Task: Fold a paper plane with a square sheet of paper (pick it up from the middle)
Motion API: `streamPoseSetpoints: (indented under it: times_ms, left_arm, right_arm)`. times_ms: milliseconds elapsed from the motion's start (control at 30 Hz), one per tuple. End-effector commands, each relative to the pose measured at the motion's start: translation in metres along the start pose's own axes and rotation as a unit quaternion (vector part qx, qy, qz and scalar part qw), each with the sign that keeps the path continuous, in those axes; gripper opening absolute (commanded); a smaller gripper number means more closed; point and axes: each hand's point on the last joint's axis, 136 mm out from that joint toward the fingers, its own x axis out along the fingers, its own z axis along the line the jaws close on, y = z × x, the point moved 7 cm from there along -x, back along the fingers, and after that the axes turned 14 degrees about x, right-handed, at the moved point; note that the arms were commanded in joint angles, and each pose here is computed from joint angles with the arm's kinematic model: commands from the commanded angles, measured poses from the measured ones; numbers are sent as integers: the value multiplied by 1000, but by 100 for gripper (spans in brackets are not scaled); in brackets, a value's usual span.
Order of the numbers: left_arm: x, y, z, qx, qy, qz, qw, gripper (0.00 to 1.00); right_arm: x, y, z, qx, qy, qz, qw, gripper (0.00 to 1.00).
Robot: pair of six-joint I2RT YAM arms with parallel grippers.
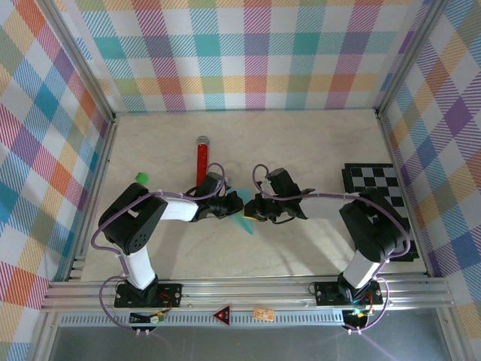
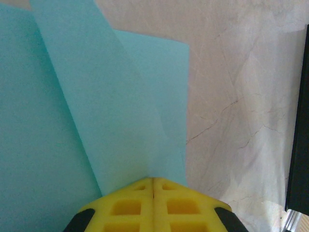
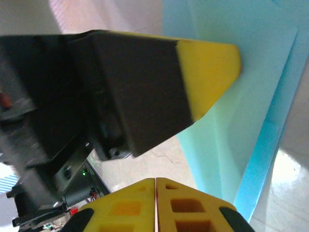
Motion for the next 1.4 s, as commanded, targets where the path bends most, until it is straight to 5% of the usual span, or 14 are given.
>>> streamPoseSetpoints:
  times_ms: [0,1367]
  left_arm:
    - [3,24,19,-20,-39,41,998,6]
    - [1,27,22,-30,-51,38,998,6]
  right_arm:
    - [8,-8,5,12,-20,19,1000,9]
    - [24,28,-63,69,50,81,993,6]
